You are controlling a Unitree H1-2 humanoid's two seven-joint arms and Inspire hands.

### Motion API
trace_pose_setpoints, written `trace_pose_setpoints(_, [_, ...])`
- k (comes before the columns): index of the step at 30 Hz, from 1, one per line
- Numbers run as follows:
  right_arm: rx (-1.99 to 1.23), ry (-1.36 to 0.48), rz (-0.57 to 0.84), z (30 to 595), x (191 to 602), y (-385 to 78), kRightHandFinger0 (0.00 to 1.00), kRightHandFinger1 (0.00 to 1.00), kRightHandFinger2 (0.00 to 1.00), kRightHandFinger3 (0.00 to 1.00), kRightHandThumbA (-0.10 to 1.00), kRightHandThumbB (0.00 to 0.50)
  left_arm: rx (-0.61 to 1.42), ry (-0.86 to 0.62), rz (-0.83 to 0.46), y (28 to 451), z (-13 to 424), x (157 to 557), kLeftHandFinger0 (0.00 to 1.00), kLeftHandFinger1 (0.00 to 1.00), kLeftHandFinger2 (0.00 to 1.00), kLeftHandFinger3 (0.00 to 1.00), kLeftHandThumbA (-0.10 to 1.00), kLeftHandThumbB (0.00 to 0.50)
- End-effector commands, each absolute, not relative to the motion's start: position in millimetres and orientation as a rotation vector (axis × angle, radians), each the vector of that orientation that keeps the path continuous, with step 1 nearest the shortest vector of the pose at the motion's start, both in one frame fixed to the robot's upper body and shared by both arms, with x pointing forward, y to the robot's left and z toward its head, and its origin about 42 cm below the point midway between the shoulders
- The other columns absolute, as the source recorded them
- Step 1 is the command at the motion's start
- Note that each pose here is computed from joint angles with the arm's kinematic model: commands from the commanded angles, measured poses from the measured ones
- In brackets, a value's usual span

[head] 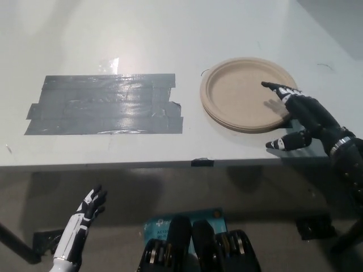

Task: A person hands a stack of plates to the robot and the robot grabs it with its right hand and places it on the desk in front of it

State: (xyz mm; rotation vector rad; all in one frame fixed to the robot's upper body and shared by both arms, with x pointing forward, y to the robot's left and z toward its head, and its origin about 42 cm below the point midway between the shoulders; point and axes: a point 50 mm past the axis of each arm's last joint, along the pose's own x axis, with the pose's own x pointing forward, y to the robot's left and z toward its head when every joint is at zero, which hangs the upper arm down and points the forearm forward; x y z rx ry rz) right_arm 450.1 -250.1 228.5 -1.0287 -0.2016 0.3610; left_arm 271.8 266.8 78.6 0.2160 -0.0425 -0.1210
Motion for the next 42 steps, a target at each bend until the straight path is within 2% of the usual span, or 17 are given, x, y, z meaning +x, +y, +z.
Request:
trace_pose_setpoints(1, [-0.303,-0.635,1.273,509.5,291.7,-268.6,1.00,1.00,1.00,1.00,1.00,0.498,0.195,-0.183,-0.135,262.6,112.6,297.6,1.00,1.00,1.00,1.00,1.00,0.226])
trace_pose_setpoints(8, [-0.327,-0.747,1.131,506.4,259.9,-288.9,1.00,1.00,1.00,1.00,1.00,0.500,0.193,-0.219,-0.134,262.7,124.4,319.0,1.00,1.00,1.00,1.00,1.00,0.241])
trace_pose_setpoints(12, [-0.349,-0.877,0.950,502.5,237.8,-304.2,1.00,1.00,1.00,1.00,1.00,0.500,0.202,-0.249,-0.138,259.6,133.3,332.0,1.00,1.00,1.00,1.00,1.00,0.229])
trace_pose_setpoints(15, [-0.333,-0.883,0.947,492.7,224.8,-314.6,1.00,1.00,1.00,1.00,1.00,0.500,0.202,-0.252,-0.136,258.8,134.3,332.2,1.00,1.00,1.00,1.00,1.00,0.241])
trace_pose_setpoints(20, [-0.258,-0.931,0.817,440.2,219.6,-315.0,1.00,1.00,1.00,1.00,1.00,0.441,0.203,-0.258,-0.140,257.1,135.6,331.0,1.00,1.00,1.00,1.00,1.00,0.225])
trace_pose_setpoints(22, [-0.214,-0.930,0.797,427.3,218.0,-312.0,1.00,1.00,1.00,1.00,1.00,0.445,0.201,-0.256,-0.139,257.7,134.8,330.4,1.00,1.00,1.00,1.00,1.00,0.225])
trace_pose_setpoints(23, [-0.122,-0.913,0.786,404.4,217.3,-304.3,1.00,1.00,1.00,1.00,1.00,0.494,0.199,-0.251,-0.138,258.3,133.7,328.9,1.00,1.00,1.00,1.00,1.00,0.228])
trace_pose_setpoints(27, [0.019,-0.826,0.775,360.6,215.9,-287.5,1.00,1.00,1.00,1.00,1.00,0.500,0.197,-0.240,-0.135,260.6,129.7,323.3,1.00,1.00,1.00,1.00,1.00,0.226])
trace_pose_setpoints(28, [0.074,-0.795,0.777,347.1,217.8,-284.4,1.00,1.00,1.00,1.00,1.00,0.470,0.196,-0.236,-0.132,261.3,127.9,320.9,1.00,1.00,1.00,1.00,1.00,0.228])
trace_pose_setpoints(30, [0.153,-0.731,0.741,323.5,222.7,-279.2,1.00,1.00,1.00,1.00,1.00,0.443,0.195,-0.230,-0.130,262.1,125.3,317.3,1.00,1.00,1.00,1.00,1.00,0.235])
trace_pose_setpoints(35, [0.263,-0.540,0.558,268.6,239.3,-260.7,1.00,1.00,1.00,1.00,1.00,0.402,0.192,-0.212,-0.130,263.8,118.5,307.8,1.00,1.00,1.00,1.00,1.00,0.236])
trace_pose_setpoints(37, [0.237,-0.487,0.479,249.9,248.1,-257.3,1.00,1.00,1.00,1.00,1.00,0.414,0.189,-0.204,-0.132,264.0,116.2,305.1,1.00,1.00,1.00,1.00,1.00,0.234])
trace_pose_setpoints(42, [0.209,-0.329,0.377,200.4,271.0,-248.6,1.00,1.00,1.00,1.00,1.00,0.346,0.192,-0.188,-0.133,265.1,111.5,298.3,1.00,1.00,1.00,1.00,1.00,0.218])
